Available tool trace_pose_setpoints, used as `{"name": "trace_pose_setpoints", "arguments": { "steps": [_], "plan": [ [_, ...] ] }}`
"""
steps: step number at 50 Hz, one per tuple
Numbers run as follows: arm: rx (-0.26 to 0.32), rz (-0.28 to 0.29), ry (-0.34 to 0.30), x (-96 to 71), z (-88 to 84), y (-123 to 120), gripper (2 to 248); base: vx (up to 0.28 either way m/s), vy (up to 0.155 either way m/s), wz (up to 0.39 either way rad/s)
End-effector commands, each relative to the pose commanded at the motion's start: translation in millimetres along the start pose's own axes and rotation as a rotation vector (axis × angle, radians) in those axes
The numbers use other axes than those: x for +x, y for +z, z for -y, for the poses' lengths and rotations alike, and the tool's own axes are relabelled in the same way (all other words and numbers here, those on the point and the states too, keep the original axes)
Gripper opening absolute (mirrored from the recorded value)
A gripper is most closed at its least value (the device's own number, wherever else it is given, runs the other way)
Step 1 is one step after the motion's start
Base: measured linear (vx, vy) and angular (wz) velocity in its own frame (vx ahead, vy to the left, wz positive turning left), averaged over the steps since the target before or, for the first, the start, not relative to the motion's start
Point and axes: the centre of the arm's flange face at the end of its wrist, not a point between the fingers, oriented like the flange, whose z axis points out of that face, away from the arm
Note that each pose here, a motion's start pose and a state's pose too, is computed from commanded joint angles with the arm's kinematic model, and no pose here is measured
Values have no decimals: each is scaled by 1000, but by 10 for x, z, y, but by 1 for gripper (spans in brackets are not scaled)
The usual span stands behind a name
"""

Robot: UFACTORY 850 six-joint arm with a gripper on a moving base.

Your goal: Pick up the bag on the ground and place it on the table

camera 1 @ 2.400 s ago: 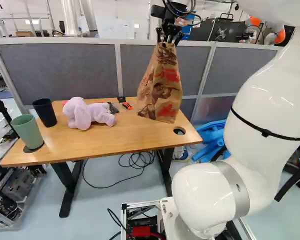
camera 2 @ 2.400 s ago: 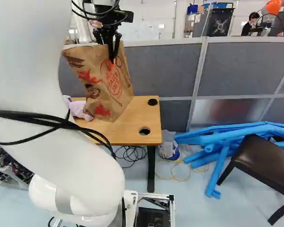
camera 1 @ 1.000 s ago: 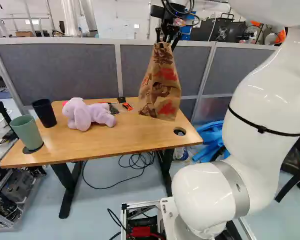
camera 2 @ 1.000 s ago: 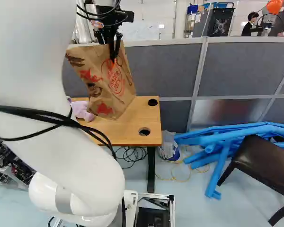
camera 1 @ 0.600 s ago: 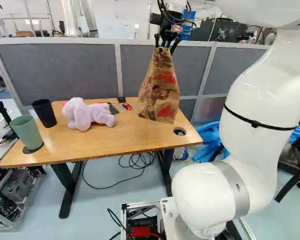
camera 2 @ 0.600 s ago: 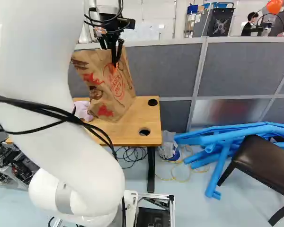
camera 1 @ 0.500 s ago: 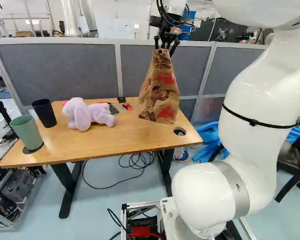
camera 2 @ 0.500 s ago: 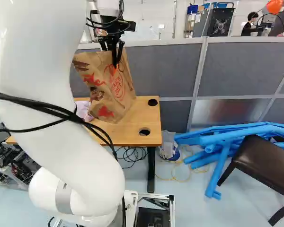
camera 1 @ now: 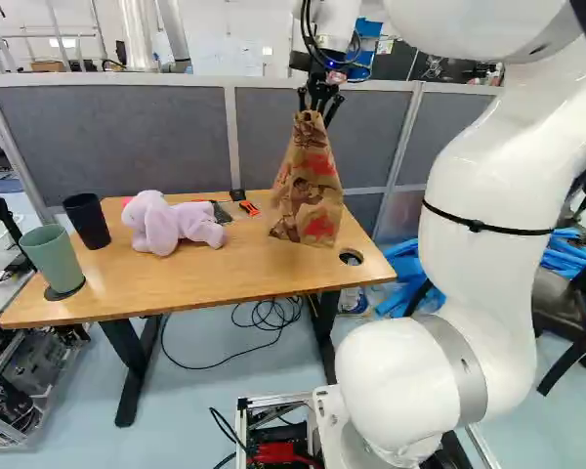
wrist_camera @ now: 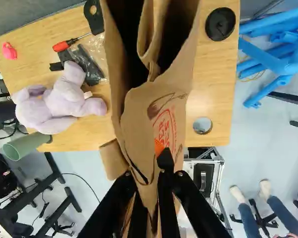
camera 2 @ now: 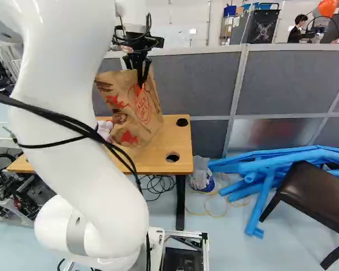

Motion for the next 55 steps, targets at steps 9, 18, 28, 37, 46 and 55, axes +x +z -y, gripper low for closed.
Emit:
{"name": "trace_pose_setpoints", "arguments": {
  "steps": [9,18,28,37,46,55],
  "plan": [
    [5,-6,5,115,-3,142,21,0,0,0],
    [10,-15,11,228,-7,284,21,0,0,0],
    [15,-31,17,350,-12,440,21,0,0,0],
    [21,-48,23,450,-17,578,21,0,0,0],
    [25,-65,29,543,-23,715,21,0,0,0],
    [30,-83,36,633,-30,850,21,0,0,0]
  ]
}}
